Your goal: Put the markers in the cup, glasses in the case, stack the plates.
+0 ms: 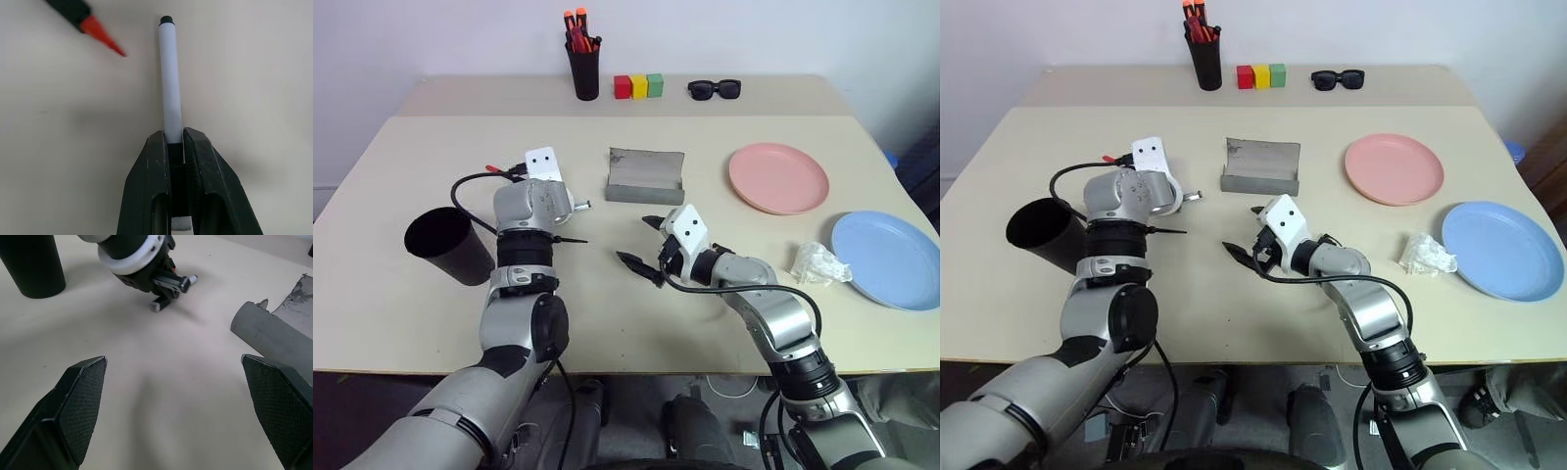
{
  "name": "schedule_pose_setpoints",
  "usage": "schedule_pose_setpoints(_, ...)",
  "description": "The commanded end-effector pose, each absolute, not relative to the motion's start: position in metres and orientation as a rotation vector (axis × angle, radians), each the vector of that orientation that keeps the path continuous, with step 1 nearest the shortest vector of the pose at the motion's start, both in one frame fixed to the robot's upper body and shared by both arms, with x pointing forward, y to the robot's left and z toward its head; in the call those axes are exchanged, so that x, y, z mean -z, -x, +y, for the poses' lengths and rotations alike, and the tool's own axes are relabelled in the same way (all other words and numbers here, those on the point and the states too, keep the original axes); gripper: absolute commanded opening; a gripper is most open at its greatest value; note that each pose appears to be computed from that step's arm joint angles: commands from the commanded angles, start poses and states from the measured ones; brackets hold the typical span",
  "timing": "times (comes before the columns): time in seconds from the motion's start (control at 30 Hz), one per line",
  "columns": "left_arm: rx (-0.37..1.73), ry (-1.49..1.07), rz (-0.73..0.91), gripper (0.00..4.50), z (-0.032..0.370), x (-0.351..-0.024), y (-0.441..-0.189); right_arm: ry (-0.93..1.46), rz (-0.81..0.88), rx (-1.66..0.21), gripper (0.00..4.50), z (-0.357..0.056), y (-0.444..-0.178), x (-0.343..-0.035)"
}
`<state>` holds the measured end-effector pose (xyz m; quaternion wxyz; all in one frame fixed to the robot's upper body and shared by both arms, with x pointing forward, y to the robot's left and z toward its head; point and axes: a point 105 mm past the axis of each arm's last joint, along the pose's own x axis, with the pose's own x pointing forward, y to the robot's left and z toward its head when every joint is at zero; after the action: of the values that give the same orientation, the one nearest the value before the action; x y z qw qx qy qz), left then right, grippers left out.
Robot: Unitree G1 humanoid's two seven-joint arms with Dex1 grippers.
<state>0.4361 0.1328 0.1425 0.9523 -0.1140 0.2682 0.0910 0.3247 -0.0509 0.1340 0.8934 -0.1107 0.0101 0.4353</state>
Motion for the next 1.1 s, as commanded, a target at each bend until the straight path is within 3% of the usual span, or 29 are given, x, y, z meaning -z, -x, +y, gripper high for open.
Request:
schedule_pose_setpoints(0.03,-0.13,0.164,0.05,0.03,0.137,-0.221,-0.44,0.221,-0.031,-0.903,4.5,-0.049,-0.324,-0.147)
schedule_pose_setpoints(0.1,-0.118,0.019,-0.169,0.03,0.139,-0.255,-0.424,0.217,-0.035,-0.896,4.5,-0.053,-0.327,-0.149)
schedule_pose_setpoints(0.17,-0.056,0.058,-0.318,0.03,0.143,-0.278,-0.401,0.203,-0.049,-0.914,4.5,-0.055,-0.327,-0.154)
schedule_pose_setpoints(0.27,-0.168,0.032,-0.519,0.03,0.18,-0.302,-0.358,0.161,-0.064,-0.987,4.5,-0.059,-0.323,-0.163)
schedule_pose_setpoints(0.37,-0.28,-0.159,-0.598,0.03,0.202,-0.304,-0.326,0.148,-0.062,-1.008,4.5,-0.065,-0.326,-0.167)
schedule_pose_setpoints(0.53,-0.538,-0.267,-0.592,0.03,0.244,-0.276,-0.267,0.178,-0.058,-1.015,4.5,-0.068,-0.341,-0.165)
schedule_pose_setpoints(0.73,-0.586,-0.286,-0.522,0.03,0.242,-0.243,-0.242,0.122,-0.081,-1.11,4.5,-0.054,-0.34,-0.173)
schedule_pose_setpoints(1.1,-0.673,-0.254,-0.45,0.03,0.252,-0.213,-0.24,0.068,-0.085,-1.23,4.5,-0.041,-0.328,-0.177)
